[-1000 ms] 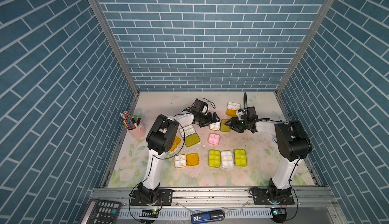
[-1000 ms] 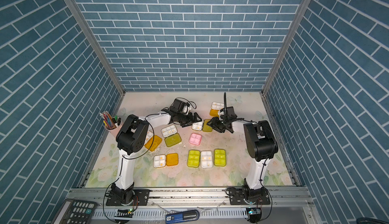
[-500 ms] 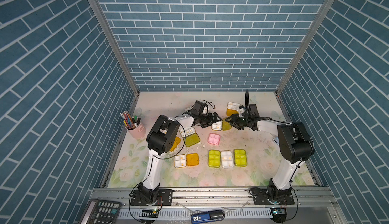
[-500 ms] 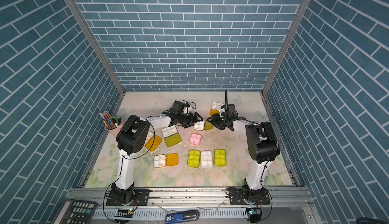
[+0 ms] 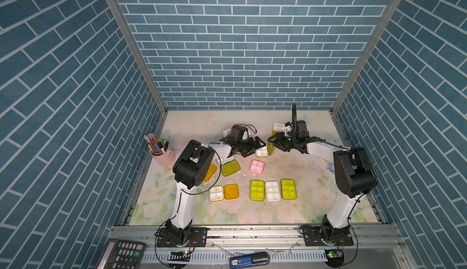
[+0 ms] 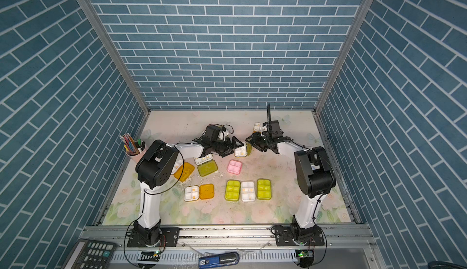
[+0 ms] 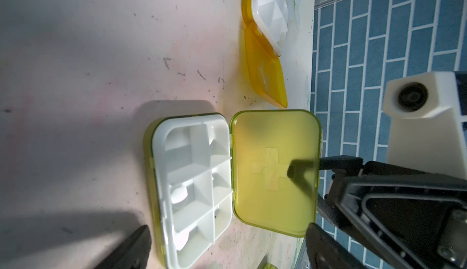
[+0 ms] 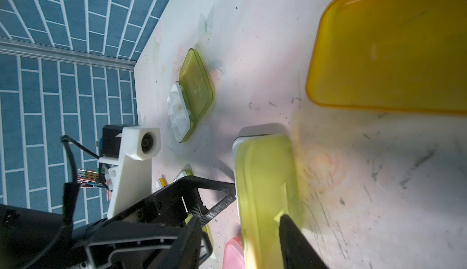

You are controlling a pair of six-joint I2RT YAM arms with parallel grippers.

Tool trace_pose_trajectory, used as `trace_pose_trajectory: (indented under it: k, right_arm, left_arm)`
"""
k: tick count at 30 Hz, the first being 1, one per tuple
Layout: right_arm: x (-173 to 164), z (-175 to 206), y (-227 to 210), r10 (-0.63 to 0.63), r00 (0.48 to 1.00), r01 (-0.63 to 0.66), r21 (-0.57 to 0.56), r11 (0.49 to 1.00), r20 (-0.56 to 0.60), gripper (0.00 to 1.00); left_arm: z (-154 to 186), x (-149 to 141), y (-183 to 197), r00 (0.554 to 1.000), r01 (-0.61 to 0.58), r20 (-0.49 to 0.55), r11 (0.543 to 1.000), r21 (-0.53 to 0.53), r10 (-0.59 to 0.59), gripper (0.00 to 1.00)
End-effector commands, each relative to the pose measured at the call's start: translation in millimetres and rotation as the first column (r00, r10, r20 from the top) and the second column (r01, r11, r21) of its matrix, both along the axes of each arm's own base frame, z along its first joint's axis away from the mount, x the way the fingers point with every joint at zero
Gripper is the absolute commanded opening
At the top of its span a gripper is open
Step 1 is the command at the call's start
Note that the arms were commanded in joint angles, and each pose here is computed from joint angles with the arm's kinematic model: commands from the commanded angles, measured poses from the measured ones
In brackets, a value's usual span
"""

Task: Close pillboxes
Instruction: Close the lid on the pillbox.

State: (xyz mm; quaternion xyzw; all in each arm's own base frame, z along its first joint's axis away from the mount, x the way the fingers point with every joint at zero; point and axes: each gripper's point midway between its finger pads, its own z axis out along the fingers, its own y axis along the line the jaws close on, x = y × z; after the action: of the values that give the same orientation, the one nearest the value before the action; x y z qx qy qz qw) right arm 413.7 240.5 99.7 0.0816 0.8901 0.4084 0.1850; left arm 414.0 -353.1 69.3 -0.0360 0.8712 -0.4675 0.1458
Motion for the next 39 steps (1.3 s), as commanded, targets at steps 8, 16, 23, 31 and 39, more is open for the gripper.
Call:
trace_pose_trajectory:
  k: [8, 16, 23, 31, 39]
  right_arm:
    - [0, -6, 15, 0.011, 1.0, -0.012, -0.035, 0.999, -0.024, 0.51]
    - [2, -10, 19, 0.014, 0.999, -0.016, -0.048, 0.999, -0.04, 0.51]
    - [3, -9, 26, 0.027, 0.998, -0.03, -0.07, 0.997, -0.053, 0.51]
    - [0, -17, 45, 0.058, 0.995, -0.067, -0.117, 0.991, -0.076, 0.51]
    - [-13, -15, 14, 0.08, 0.993, -0.107, -0.348, 0.931, -0.092, 0.52]
  left_arm:
    - [64, 6, 34, 0.986, -0.1, 0.146, 0.991, 0.091, 0.086, 0.96]
    - [140, 1, 76, 0.923, -0.211, 0.363, 0.959, 0.188, 0.131, 1.0]
    - [150, -10, 84, 0.918, -0.22, 0.37, 0.96, 0.171, 0.144, 1.0]
    - [155, -31, 87, 0.922, -0.174, 0.371, 0.974, 0.145, 0.109, 1.0]
    - [157, -35, 94, 0.919, -0.207, 0.366, 0.969, 0.136, 0.145, 1.0]
